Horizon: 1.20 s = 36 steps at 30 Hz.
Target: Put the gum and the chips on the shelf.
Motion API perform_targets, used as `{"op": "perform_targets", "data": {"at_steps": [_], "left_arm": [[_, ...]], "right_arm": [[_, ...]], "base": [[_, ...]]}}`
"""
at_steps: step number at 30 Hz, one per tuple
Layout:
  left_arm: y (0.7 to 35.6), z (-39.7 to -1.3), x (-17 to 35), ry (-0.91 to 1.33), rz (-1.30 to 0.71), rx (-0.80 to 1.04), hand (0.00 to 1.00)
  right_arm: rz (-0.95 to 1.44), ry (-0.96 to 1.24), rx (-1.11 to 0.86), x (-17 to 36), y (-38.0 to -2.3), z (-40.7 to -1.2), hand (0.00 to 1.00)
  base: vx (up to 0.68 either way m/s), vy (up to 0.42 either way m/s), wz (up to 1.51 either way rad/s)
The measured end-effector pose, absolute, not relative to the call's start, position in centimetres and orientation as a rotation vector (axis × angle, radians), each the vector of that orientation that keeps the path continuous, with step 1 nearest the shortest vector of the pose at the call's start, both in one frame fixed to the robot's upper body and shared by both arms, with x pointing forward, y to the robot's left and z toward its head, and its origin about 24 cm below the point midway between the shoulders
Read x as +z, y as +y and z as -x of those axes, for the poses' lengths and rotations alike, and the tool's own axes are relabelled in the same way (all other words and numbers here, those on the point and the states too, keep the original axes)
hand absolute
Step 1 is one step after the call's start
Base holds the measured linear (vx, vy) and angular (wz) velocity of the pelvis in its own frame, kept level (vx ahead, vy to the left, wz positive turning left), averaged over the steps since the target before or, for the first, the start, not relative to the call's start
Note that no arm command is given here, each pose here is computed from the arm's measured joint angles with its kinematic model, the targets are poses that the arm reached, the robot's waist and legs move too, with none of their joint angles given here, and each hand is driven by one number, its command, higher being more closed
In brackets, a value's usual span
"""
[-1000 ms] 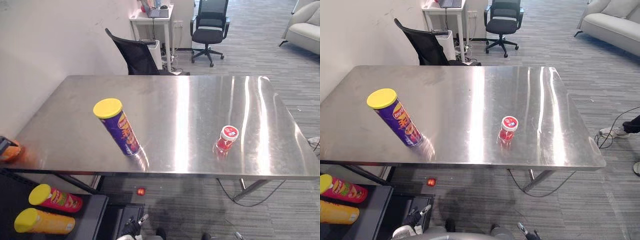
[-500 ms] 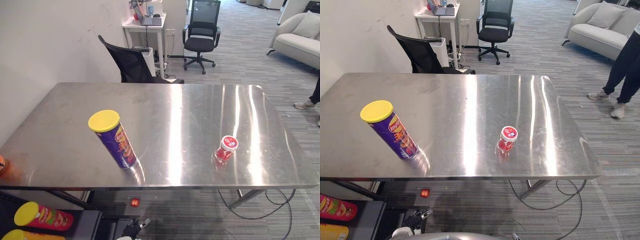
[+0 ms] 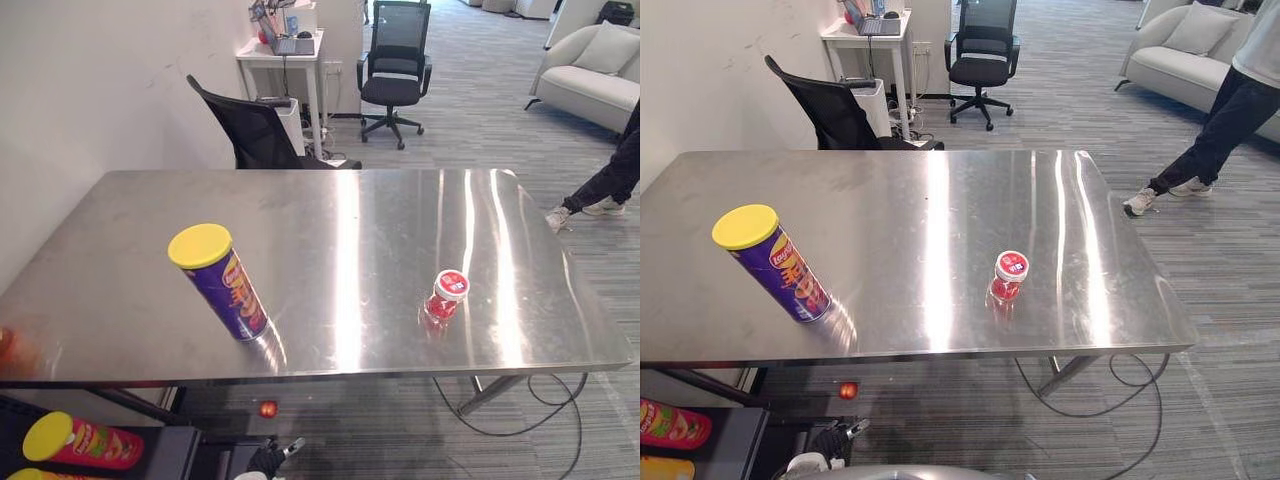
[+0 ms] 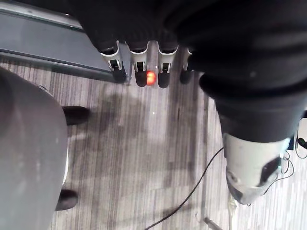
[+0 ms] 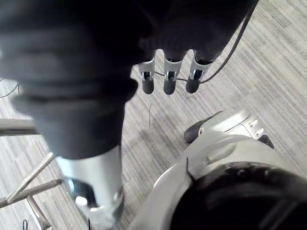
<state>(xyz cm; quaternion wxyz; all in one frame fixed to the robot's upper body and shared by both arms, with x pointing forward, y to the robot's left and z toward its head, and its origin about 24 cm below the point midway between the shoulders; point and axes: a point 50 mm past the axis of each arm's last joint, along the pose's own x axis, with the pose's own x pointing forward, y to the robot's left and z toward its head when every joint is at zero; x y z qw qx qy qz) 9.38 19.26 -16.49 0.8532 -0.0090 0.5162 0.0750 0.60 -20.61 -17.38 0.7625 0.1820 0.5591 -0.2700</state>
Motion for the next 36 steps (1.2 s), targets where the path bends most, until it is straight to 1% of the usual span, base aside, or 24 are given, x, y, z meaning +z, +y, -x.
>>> {"op": "perform_targets", "data": {"at_steps": [3, 5, 7, 8, 9, 10, 12, 13, 14, 15, 16, 17, 18, 20, 21, 22, 23, 26, 31, 33, 35, 36], "left_arm": [[19.2, -9.3, -16.5, 1.094, 0.025, 0.147, 0.00], [19.3, -9.2, -16.6, 1.101, 0.027, 0.143, 0.00], [19.6, -9.1, -16.6, 1.115, 0.029, 0.139, 0.00], [19.6, -9.1, -16.6, 1.115, 0.031, 0.138, 0.00], [19.6, -9.0, -16.6, 1.115, 0.041, 0.140, 0.00], [19.6, -9.0, -16.6, 1.114, 0.052, 0.143, 0.00], [19.6, -8.8, -16.6, 1.115, 0.066, 0.149, 0.00], [19.6, -8.8, -16.6, 1.114, 0.055, 0.140, 0.00], [19.7, -8.8, -16.6, 1.113, 0.049, 0.138, 0.00], [19.8, -8.6, -16.6, 1.115, 0.053, 0.148, 0.00], [20.1, -8.4, -16.6, 1.118, 0.049, 0.154, 0.00], [20.2, -8.4, -16.6, 1.119, 0.043, 0.153, 0.00], [20.2, -8.4, -16.6, 1.119, 0.032, 0.142, 0.00], [20.0, -8.5, -16.6, 1.115, 0.016, 0.115, 0.00], [19.9, -8.5, -16.6, 1.114, 0.012, 0.108, 0.00], [19.7, -8.6, -16.6, 1.108, 0.002, 0.085, 0.00], [19.5, -8.7, -16.5, 1.098, -0.004, 0.068, 0.00], [19.3, -8.9, -16.4, 1.079, -0.011, 0.052, 0.00], [18.8, -9.1, -16.3, 1.052, -0.001, 0.048, 0.00], [18.6, -9.2, -16.2, 1.042, -0.005, 0.040, 0.00], [18.6, -9.3, -16.1, 1.038, -0.011, 0.035, 0.00], [18.6, -9.4, -16.1, 1.033, -0.017, 0.030, 0.00]], "right_arm": [[-0.441, 1.225, -0.653, -17.4, -20.8, 0.3, 0.00], [-0.493, 1.214, -0.731, -17.3, -21.2, 1.0, 0.00], [-0.575, 1.158, -0.881, -17.1, -22.4, 1.5, 0.00], [-0.592, 1.138, -0.921, -17.0, -23.0, 1.7, 0.00], [-0.618, 1.083, -1.004, -16.6, -24.4, 1.8, 0.00], [-0.616, 1.032, -1.054, -16.1, -26.0, 1.6, 0.00], [-0.584, 0.846, -1.190, -13.9, -31.5, 0.5, 0.00], [-0.536, 0.716, -1.264, -11.7, -35.4, 0.0, 0.00], [-0.510, 0.643, -1.299, -10.3, -37.6, -0.4, 0.00], [-0.453, 0.507, -1.338, -7.2, -41.3, -1.6, 0.00], [-0.383, 0.384, -1.329, -3.9, -44.4, -3.6, 0.00], [-0.339, 0.342, -1.315, -2.3, -45.7, -4.7, 0.00], [-0.247, 0.272, -1.286, 1.0, -47.8, -6.6, 0.00], [-0.124, 0.178, -1.224, 6.1, -50.1, -9.8, 0.00], [-0.084, 0.160, -1.195, 7.5, -50.5, -11.0, 0.00], [0.008, 0.110, -1.114, 10.9, -50.8, -14.2, 0.00], [0.070, 0.083, -1.058, 13.2, -50.7, -16.4, 0.00], [0.167, 0.016, -0.966, 16.9, -49.7, -20.3, 0.00], [0.277, -0.027, -0.823, 19.5, -47.2, -24.6, 0.00], [0.337, -0.079, -0.706, 20.5, -44.6, -27.5, 0.00], [0.361, -0.100, -0.629, 20.6, -42.7, -29.2, 0.00], [0.367, -0.107, -0.570, 20.1, -41.0, -30.4, 0.00]], "base": [[0.00, 0.000, 0.00], [0.00, 0.000, 0.00], [-0.03, -0.027, -0.08], [-0.02, -0.022, -0.15], [-0.01, -0.014, -0.16], [0.00, -0.014, -0.23], [0.01, -0.012, -0.14], [0.03, -0.008, 0.03], [0.06, -0.004, 0.09], [0.04, -0.005, 0.08], [0.04, -0.009, 0.06], [0.03, -0.022, 0.05], [0.02, -0.038, 0.10], [0.02, -0.048, 0.17], [0.00, -0.035, 0.12], [-0.01, -0.027, 0.03], [-0.02, -0.023, 0.07], [0.00, -0.013, 0.23], [-0.01, -0.006, 0.22], [-0.05, 0.017, -0.02], [-0.07, 0.011, -0.07], [-0.11, 0.004, -0.06]]}}
